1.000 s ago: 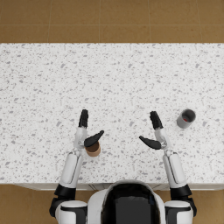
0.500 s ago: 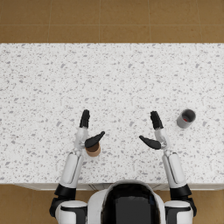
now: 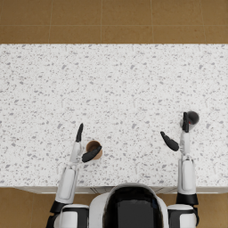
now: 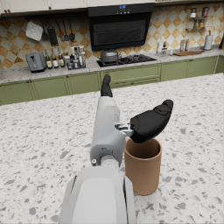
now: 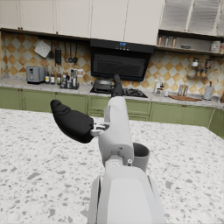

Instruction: Pick up two cups and pour the berry on the right into the cup on the left

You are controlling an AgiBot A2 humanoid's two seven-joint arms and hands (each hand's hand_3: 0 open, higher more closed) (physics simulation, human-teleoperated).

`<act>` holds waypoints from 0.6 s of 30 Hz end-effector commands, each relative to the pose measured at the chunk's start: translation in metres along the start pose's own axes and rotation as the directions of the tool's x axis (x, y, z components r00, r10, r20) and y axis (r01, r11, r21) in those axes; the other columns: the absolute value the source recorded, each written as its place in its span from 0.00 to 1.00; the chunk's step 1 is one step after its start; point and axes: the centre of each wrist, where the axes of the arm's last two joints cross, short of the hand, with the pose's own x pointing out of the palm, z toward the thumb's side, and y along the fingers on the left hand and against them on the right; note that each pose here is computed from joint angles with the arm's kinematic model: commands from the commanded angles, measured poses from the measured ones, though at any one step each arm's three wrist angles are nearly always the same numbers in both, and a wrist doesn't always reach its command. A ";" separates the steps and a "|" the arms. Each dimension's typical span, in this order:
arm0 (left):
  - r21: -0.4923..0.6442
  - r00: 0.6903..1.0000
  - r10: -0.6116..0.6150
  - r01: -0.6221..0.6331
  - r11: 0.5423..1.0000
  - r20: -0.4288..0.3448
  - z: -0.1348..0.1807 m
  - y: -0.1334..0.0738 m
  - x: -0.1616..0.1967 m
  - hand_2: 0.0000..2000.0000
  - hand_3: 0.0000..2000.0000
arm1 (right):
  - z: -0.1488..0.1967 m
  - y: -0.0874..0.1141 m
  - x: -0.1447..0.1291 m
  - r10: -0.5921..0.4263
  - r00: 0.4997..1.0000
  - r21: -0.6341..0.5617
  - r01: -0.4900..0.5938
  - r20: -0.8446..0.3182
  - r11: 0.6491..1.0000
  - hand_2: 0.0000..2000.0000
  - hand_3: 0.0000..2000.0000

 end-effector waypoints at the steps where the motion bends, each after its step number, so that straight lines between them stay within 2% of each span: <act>1: -0.058 1.000 0.015 -0.016 0.998 -0.021 -0.007 -0.018 -0.006 0.00 0.00 | 0.000 -0.003 -0.021 -0.080 0.997 -0.004 0.080 -0.025 0.997 0.00 0.00; 3: -0.105 1.000 0.009 -0.012 0.994 -0.021 -0.016 -0.027 -0.005 0.00 0.00 | -0.002 -0.004 -0.031 -0.118 0.992 0.003 0.119 -0.040 0.993 0.00 0.00; 6: -0.164 1.000 0.008 -0.011 0.986 -0.019 -0.027 -0.037 -0.005 0.00 0.00 | -0.006 -0.002 -0.042 -0.160 0.979 0.013 0.163 -0.129 0.987 0.00 0.00; 9: -0.189 1.000 -0.003 0.001 0.982 -0.012 -0.031 -0.043 -0.001 0.00 0.00 | -0.021 0.002 -0.054 -0.201 0.965 0.066 0.215 -0.168 0.974 0.00 0.00; 18: -0.268 0.999 -0.031 0.038 0.963 0.030 -0.050 -0.053 0.012 0.00 0.00 | -0.055 0.009 -0.061 -0.219 0.960 0.197 0.252 -0.177 0.947 0.00 0.00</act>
